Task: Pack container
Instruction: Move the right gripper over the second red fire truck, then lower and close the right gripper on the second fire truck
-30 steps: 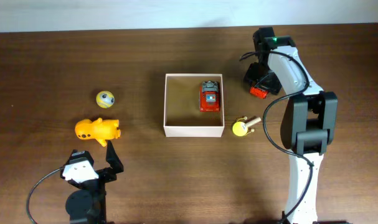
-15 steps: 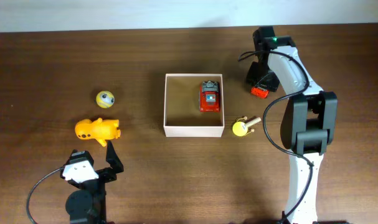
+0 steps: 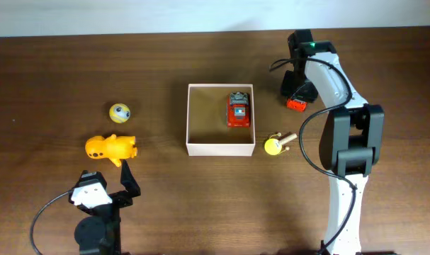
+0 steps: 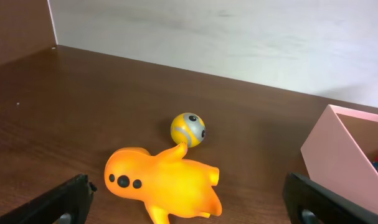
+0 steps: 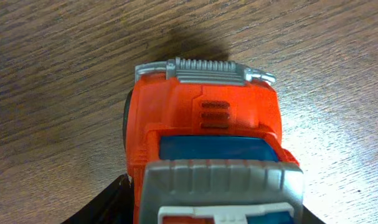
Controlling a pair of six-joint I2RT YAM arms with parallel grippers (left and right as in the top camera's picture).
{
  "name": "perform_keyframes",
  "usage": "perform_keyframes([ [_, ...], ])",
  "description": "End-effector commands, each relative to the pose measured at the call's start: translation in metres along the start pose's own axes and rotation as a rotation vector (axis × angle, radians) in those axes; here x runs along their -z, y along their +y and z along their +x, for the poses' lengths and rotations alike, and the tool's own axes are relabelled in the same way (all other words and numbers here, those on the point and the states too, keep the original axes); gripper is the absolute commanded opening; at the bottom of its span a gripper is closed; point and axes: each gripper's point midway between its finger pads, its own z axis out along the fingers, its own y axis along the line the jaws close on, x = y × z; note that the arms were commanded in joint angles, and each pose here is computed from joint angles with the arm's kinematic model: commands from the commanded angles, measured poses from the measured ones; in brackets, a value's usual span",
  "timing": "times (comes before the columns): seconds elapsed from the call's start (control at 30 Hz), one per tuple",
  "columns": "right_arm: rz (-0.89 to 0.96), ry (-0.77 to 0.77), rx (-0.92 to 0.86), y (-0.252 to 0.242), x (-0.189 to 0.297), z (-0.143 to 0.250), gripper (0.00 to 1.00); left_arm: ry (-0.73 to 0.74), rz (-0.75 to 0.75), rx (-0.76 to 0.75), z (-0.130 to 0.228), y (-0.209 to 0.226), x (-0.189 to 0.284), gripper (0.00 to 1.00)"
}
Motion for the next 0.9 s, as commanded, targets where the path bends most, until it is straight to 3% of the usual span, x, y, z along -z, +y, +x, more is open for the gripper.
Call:
perform_keyframes([
  [0.0,0.006,0.001,0.013,-0.002,-0.003,0.000,0.50,0.000,0.014,0.001,0.002,-0.002,0.000,0.99],
  [0.33,-0.022,-0.023,0.018,0.001,0.012,-0.005,0.51,0.000,0.014,0.001,0.002,-0.002,0.000,0.99],
  [0.87,-0.175,-0.093,0.167,0.023,0.068,-0.019,0.52,0.000,0.014,0.001,0.002,-0.002,0.000,0.99],
])
